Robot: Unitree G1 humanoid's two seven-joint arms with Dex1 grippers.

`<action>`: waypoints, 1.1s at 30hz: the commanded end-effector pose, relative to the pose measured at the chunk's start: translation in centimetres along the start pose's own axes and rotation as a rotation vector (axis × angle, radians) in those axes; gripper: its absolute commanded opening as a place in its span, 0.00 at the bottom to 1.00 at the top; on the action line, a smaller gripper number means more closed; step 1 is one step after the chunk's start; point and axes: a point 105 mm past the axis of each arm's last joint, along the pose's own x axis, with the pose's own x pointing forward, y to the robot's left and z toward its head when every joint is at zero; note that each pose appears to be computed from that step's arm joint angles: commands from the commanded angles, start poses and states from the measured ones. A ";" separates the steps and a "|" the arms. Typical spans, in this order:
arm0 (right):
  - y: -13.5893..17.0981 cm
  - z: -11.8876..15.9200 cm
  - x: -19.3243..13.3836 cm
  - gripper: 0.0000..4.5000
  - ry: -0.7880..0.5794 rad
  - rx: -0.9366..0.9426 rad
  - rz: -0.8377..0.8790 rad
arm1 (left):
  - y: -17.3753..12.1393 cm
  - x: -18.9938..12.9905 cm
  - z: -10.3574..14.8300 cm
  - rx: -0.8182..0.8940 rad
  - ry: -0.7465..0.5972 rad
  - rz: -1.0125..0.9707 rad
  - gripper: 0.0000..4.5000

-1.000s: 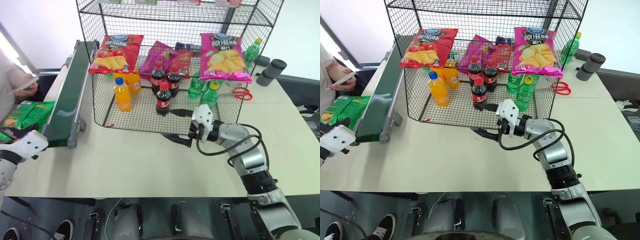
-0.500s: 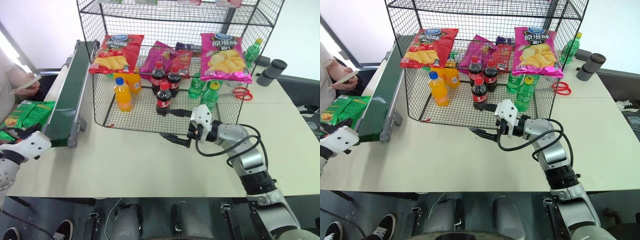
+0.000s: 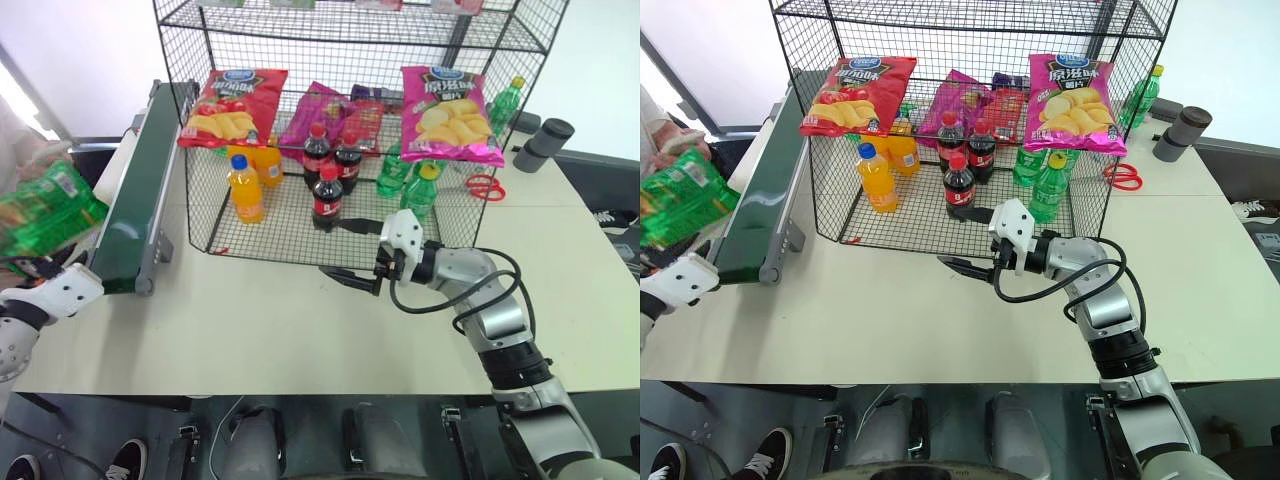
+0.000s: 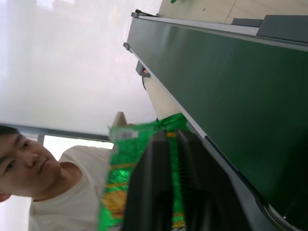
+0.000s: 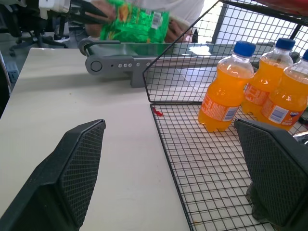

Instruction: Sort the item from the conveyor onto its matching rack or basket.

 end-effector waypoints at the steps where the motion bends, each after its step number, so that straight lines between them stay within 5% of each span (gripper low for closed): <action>1: 0.0 1.1 0.2 1.00 -0.033 -0.037 0.005 | 1.0 0.2 1.0 0.011 -0.044 0.013 0.58; 5: 0.1 1.2 0.4 1.00 -0.038 -0.036 0.008 | 0.9 0.3 1.3 0.018 -0.052 0.014 0.99; 33: 0.7 1.6 -0.1 1.00 -0.044 -0.033 0.076 | -0.7 -0.3 1.5 0.081 -0.063 -0.069 0.99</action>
